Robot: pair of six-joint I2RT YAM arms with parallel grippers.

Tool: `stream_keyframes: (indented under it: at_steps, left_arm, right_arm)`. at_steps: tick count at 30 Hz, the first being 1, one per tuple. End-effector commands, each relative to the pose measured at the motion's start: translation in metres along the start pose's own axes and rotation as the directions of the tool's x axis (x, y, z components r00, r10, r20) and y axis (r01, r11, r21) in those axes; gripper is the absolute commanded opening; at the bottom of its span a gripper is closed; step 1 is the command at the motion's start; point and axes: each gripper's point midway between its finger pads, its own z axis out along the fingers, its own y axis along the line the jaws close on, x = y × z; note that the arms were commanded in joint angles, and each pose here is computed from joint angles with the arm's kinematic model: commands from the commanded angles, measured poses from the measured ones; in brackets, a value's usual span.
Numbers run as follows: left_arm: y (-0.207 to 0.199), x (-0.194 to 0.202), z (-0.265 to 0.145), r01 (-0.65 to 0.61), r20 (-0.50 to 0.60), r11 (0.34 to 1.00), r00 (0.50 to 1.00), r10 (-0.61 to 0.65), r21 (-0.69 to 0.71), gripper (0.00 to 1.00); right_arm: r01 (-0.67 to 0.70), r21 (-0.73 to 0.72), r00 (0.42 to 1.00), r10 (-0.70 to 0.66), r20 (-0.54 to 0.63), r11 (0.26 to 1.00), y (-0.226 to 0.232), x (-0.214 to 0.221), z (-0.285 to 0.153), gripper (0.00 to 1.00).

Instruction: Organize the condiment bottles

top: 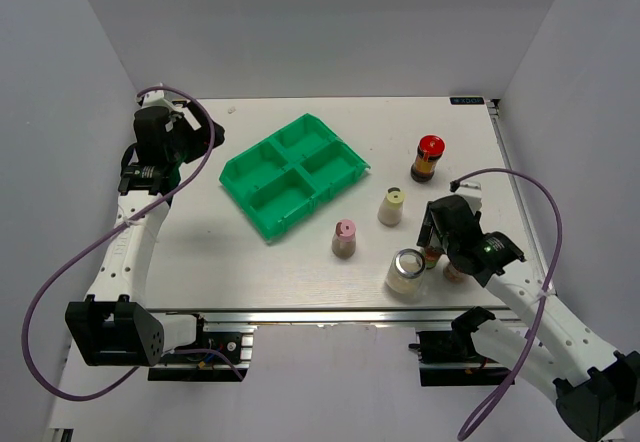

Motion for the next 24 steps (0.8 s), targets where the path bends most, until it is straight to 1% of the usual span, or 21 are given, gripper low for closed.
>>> stream_keyframes:
  at_steps: [1,7,9,10,11,13,14,15,16,18,19,21,22,23,24]
  left_arm:
    - [-0.003,-0.001,-0.005,-0.002,0.011,1.0,1.0,0.002,0.019,0.98]
    - [0.001,-0.001,-0.005,0.009,0.016,1.0,1.0,-0.009,0.0,0.98]
    - [0.002,0.001,-0.004,0.007,0.012,1.0,1.0,-0.007,-0.002,0.98]
    - [0.003,0.001,-0.005,0.007,0.017,1.0,1.0,-0.007,-0.009,0.98]
    - [0.004,0.001,-0.005,0.009,0.019,1.0,1.0,-0.009,-0.013,0.98]
    - [0.005,0.001,-0.004,0.009,0.016,1.0,1.0,-0.009,-0.02,0.98]
    - [0.005,0.001,-0.004,0.009,0.014,1.0,1.0,-0.009,-0.02,0.98]
    - [0.005,0.001,-0.004,0.009,0.016,1.0,1.0,-0.009,-0.02,0.98]
    - [0.005,0.0,-0.005,0.011,0.016,1.0,1.0,-0.011,-0.02,0.98]
    - [0.005,0.0,-0.006,0.011,0.018,1.0,1.0,-0.01,-0.018,0.98]
    - [0.004,-0.001,-0.007,0.012,0.024,1.0,1.0,-0.012,-0.015,0.98]
    - [0.003,-0.003,-0.007,0.014,0.028,1.0,1.0,-0.013,-0.013,0.98]
    - [0.002,-0.004,-0.008,0.012,0.031,1.0,0.999,-0.012,-0.012,0.98]
    - [0.002,-0.004,-0.009,0.012,0.032,1.0,0.999,-0.012,-0.011,0.98]
    - [0.002,-0.005,-0.009,0.01,0.035,1.0,0.999,-0.01,-0.011,0.98]
  right_arm:
    - [-0.085,-0.034,0.986,0.089,0.143,0.996,0.009,-0.029,0.002,0.69]
    - [-0.078,0.005,0.986,0.077,0.145,0.997,0.004,-0.027,0.007,0.58]
    - [-0.079,0.018,0.985,0.076,0.152,0.997,0.002,-0.03,0.006,0.53]
    - [-0.08,0.023,0.985,0.076,0.155,0.997,0.001,-0.03,0.006,0.49]
    - [-0.081,0.032,0.984,0.075,0.162,0.996,-0.001,-0.032,0.006,0.42]
    - [-0.074,0.034,0.983,0.067,0.172,0.997,0.0,-0.038,0.003,0.32]
    - [-0.075,0.036,0.982,0.068,0.177,0.997,0.0,-0.041,0.002,0.26]
    - [-0.074,0.036,0.981,0.066,0.183,0.997,0.0,-0.044,0.001,0.23]
    - [-0.076,0.03,0.979,0.069,0.192,0.997,0.002,-0.049,-0.002,0.18]
    - [-0.074,0.022,0.978,0.068,0.199,0.997,0.004,-0.054,-0.004,0.14]
    - [-0.069,0.018,0.976,0.064,0.207,0.997,0.005,-0.059,-0.007,0.1]
    - [-0.053,0.027,0.973,0.046,0.228,0.998,0.004,-0.067,-0.01,0.05]
    - [-0.046,0.021,0.97,0.04,0.24,0.999,0.006,-0.073,-0.013,0.03]
    - [-0.054,0.01,0.961,0.049,0.272,0.998,0.009,-0.089,-0.021,0.0]
    - [-0.052,0.004,0.956,0.049,0.288,0.999,0.01,-0.097,-0.026,0.0]
